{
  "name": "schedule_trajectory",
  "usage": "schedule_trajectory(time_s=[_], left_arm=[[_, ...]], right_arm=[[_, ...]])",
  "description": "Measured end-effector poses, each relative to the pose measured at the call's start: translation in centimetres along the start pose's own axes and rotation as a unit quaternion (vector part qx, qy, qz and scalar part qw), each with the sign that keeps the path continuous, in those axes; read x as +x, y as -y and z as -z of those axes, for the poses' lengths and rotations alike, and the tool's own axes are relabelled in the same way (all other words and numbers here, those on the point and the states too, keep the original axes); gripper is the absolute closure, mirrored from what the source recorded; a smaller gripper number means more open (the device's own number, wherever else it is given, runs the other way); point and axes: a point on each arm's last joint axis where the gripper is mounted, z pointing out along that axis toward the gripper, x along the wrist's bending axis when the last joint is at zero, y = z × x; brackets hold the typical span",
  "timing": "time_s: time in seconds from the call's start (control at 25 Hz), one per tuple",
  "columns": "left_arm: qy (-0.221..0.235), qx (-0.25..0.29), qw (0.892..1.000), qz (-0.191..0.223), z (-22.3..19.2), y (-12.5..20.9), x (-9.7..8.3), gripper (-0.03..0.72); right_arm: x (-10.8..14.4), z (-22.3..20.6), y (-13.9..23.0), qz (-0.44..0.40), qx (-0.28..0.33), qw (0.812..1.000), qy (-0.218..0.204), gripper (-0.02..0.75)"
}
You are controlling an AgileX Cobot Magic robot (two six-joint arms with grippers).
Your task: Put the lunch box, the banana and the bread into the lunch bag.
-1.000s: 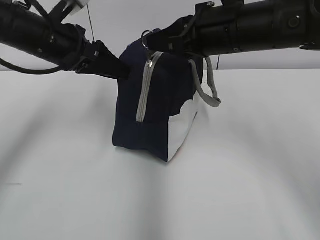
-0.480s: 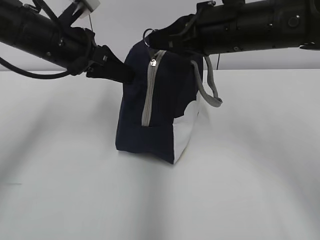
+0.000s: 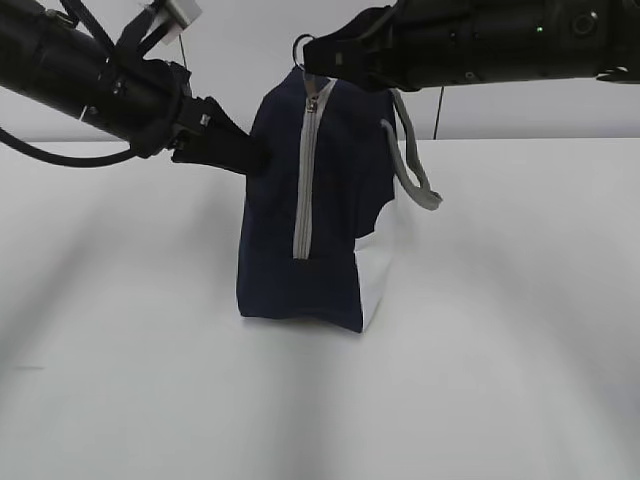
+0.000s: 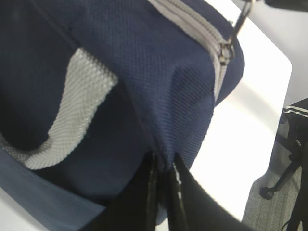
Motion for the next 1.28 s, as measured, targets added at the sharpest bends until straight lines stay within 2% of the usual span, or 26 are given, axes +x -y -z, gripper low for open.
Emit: schedule_trajectory(time_s=[0.4,0.84,1.28], left_arm=[[0.016,0.028,0.999,0.008,0.0,0.5,-0.3,0.698],[0.020,0.049,0.998,0.019,0.1,0.9,-0.4,0.699],[0.020,0.068,0.997,0.012,0.1,1.2,-0.4,0.700]], right_arm=[[-1.7,-2.2,-0.1,-0.025,-0.004,1.000,0.013,0.732],[-6.0,-3.4,-0.1,-0.065,-0.015,0.997,0.044,0.732],[-9.3,-7.2,0.9,-0.092,-0.021,0.995,0.046,0.732]])
